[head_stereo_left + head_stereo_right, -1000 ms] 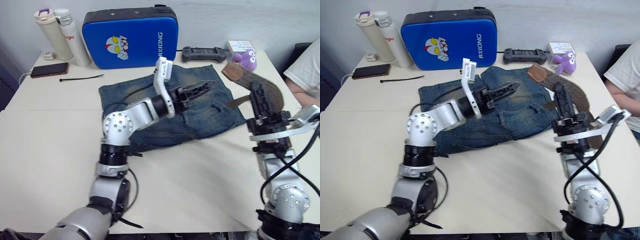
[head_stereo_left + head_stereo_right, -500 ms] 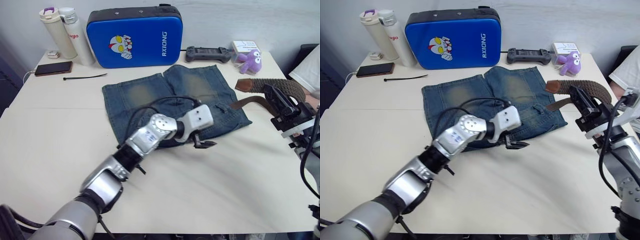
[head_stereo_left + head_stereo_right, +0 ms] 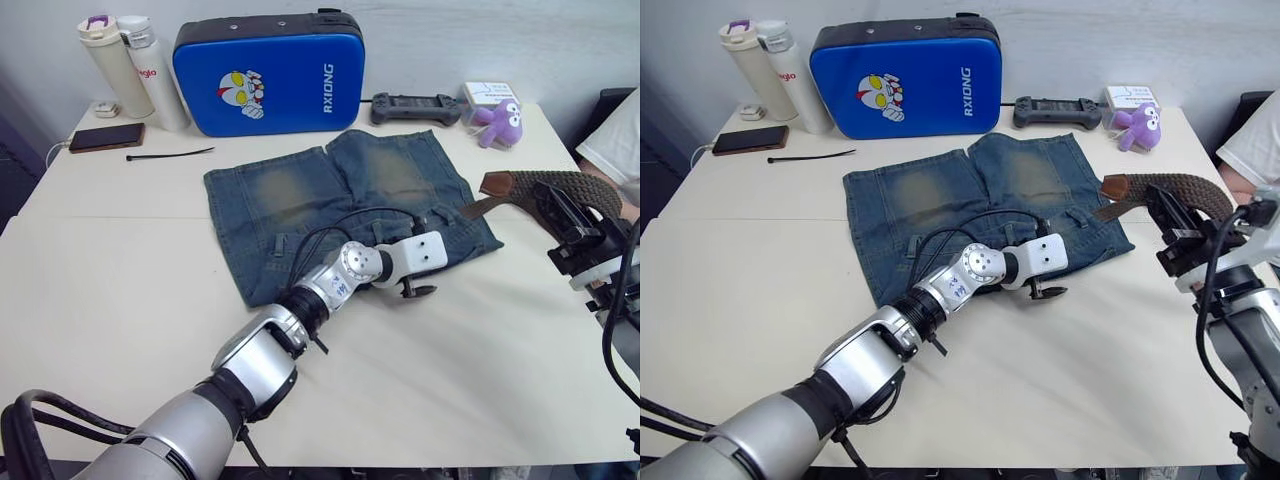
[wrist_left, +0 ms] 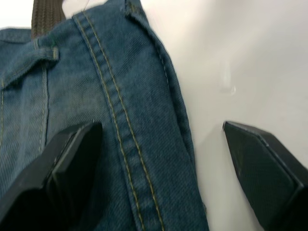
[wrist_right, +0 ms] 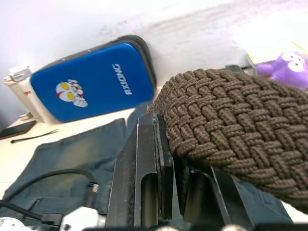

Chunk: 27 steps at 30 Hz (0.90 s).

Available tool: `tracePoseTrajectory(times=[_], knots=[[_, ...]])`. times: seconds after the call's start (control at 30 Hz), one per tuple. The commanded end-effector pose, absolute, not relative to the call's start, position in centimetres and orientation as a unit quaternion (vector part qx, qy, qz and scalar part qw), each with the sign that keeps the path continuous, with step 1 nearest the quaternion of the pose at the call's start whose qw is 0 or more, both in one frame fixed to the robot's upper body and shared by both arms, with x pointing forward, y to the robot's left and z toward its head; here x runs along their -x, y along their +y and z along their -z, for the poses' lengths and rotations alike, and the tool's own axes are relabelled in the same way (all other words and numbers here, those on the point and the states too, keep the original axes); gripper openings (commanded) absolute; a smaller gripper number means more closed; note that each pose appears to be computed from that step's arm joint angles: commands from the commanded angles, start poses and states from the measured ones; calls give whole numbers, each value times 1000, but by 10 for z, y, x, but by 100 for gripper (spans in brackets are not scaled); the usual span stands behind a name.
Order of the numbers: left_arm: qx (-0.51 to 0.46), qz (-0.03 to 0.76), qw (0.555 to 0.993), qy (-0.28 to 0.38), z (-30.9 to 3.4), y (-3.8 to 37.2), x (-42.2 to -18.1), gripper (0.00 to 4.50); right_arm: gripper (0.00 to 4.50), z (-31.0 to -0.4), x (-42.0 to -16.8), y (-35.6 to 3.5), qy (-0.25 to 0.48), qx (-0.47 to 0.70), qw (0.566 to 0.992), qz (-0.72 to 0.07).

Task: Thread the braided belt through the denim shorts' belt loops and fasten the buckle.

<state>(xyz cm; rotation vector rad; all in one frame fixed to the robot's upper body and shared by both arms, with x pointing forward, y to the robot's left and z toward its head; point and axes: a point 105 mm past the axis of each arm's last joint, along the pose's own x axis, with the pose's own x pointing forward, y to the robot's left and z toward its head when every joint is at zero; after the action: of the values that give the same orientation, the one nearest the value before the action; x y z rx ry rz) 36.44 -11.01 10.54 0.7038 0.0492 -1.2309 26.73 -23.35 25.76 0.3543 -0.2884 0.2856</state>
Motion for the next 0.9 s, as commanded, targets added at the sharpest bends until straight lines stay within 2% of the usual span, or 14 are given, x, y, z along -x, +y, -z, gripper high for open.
tracePoseTrajectory(times=[0.03,0.2,0.27,0.4,0.53,0.6,0.9], knots=[[-301,582,750,90,-75,-98,-359,312,0,-273,-256,-231,-179,-199,952,-151],[-287,615,730,81,-77,-89,-353,73,0,-262,-253,-227,-148,-198,955,-166],[-284,620,727,83,-78,-85,-353,6,0,-261,-252,-228,-145,-198,955,-167],[-281,676,679,60,-94,-48,-343,6,0,-251,-255,-227,-109,-186,958,-187],[-247,739,622,79,-107,-15,-311,6,0,-248,-251,-221,-80,-177,956,-220],[-273,759,586,73,-110,3,-294,6,0,-244,-250,-219,-64,-170,956,-229],[-287,744,599,72,-117,14,-282,6,0,-212,-241,-203,14,-163,957,-240]])
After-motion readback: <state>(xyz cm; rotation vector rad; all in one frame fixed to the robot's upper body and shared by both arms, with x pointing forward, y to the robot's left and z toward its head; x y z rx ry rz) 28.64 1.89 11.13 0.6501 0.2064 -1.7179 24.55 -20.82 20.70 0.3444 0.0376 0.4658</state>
